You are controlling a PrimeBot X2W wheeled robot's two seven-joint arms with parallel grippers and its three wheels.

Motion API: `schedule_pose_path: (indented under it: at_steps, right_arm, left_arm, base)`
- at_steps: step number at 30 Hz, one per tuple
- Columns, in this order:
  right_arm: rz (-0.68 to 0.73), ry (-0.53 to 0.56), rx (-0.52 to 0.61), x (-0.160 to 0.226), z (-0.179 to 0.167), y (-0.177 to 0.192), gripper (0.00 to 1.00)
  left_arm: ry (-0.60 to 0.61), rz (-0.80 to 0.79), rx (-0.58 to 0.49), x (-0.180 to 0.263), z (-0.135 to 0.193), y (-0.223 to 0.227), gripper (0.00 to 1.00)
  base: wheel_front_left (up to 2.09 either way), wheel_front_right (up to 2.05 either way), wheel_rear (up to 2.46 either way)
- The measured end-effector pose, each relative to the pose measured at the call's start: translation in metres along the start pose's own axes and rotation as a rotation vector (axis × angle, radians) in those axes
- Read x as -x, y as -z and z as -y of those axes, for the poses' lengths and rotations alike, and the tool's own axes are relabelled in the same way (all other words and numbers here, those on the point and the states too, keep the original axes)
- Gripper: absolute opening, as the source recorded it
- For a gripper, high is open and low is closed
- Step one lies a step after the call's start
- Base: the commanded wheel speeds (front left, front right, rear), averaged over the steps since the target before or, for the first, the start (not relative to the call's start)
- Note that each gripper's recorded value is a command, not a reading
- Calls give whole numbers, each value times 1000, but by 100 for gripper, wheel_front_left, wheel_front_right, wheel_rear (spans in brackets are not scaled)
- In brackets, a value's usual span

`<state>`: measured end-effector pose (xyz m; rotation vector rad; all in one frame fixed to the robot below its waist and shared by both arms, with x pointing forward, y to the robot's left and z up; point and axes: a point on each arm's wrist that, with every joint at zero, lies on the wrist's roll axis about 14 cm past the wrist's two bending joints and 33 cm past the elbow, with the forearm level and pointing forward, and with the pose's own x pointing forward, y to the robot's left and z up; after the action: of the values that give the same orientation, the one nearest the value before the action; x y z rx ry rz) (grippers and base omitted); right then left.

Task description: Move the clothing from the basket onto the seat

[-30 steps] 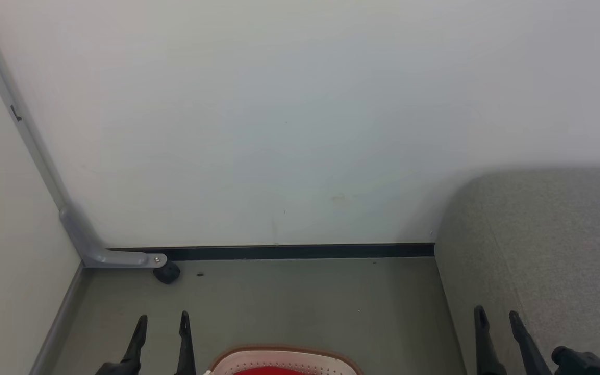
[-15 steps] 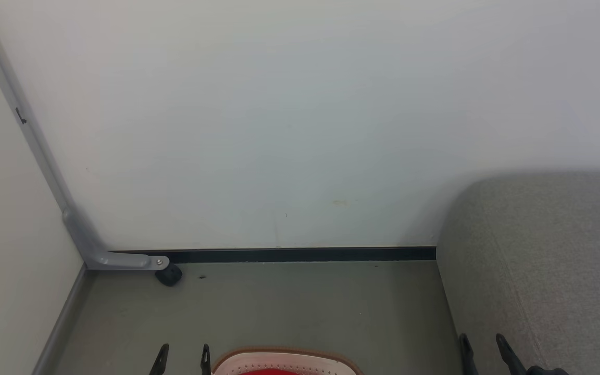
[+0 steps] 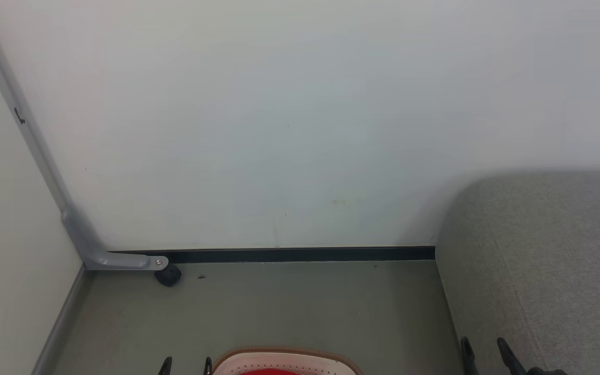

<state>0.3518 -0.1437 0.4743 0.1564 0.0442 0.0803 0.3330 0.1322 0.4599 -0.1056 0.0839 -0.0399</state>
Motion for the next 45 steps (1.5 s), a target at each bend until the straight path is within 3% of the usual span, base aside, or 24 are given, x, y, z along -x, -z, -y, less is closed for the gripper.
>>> schedule_pose_path:
  at_steps: [35, 45]
  right_arm:
    - [-19, 22, -9, 2, 6, 6, 100]
    - [-61, 76, -14, 9, 22, 20, 100]
  left_arm:
    - [24, -37, 6, -2, 8, 10, 100]
    - [57, -82, 8, -9, 17, 23, 100]
  base:
    - [0, 0, 0]
    - [0, 0, 0]
